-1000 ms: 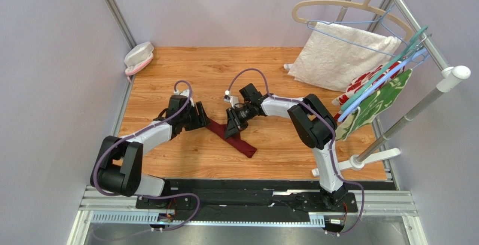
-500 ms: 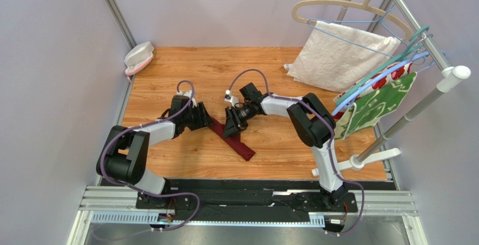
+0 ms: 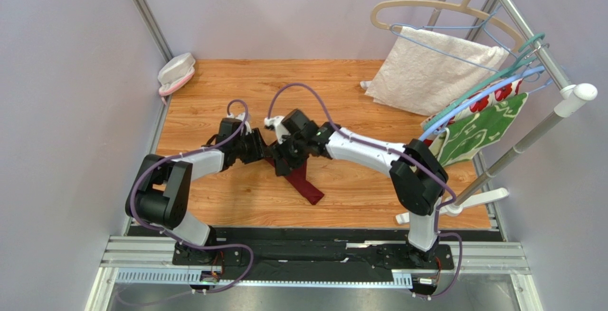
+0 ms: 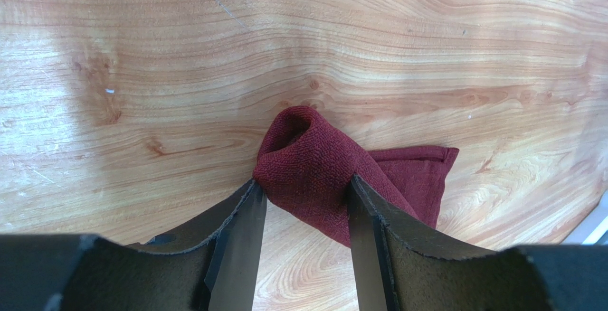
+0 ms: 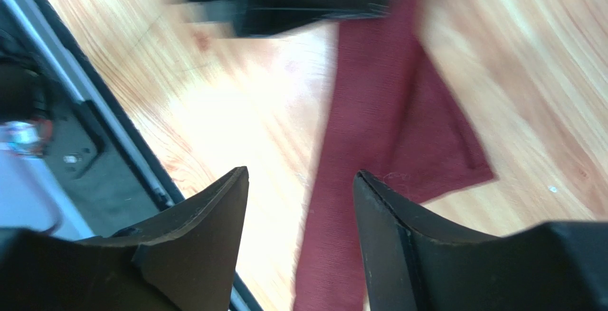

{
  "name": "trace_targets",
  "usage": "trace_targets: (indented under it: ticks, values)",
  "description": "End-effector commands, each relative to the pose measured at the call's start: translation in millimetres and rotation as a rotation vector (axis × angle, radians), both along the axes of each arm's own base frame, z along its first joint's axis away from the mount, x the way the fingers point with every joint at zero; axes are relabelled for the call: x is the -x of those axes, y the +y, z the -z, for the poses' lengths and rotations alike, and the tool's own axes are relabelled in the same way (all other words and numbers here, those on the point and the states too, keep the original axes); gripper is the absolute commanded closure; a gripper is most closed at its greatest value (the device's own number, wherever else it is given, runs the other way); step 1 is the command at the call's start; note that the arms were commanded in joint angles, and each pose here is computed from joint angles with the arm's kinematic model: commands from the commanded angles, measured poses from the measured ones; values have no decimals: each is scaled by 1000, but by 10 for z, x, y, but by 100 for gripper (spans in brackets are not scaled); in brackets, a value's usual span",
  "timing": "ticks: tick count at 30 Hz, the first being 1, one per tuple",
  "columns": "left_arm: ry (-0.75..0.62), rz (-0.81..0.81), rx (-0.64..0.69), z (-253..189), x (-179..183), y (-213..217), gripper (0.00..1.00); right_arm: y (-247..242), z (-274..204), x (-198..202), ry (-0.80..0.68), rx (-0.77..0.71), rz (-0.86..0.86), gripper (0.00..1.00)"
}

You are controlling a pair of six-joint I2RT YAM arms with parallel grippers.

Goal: Fold the napkin, place the utensils inside, and roll it up
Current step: Roll the napkin with the utensil

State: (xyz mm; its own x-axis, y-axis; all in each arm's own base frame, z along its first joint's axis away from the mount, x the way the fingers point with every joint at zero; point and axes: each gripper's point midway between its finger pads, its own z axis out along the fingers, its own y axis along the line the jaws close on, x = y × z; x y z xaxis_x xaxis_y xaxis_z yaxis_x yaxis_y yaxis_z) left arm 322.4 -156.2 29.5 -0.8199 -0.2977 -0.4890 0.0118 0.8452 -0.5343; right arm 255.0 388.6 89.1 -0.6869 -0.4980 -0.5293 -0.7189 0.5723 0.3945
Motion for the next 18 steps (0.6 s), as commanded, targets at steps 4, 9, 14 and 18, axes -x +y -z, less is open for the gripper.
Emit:
trace_targets:
  ticks: [4,9,14,18]
  values:
    - [-4,21,-12,-33,-64,-11,48,132,34,50,-401,251,-31,43]
    - [-2,22,-13,-30,-71,-8,48,177,151,30,-455,303,-60,45]
    - [0,24,-12,-29,-66,-12,48,119,303,-33,-486,361,-71,45]
    - [-1,28,-11,-30,-70,-21,48,52,408,-66,-505,404,-70,45]
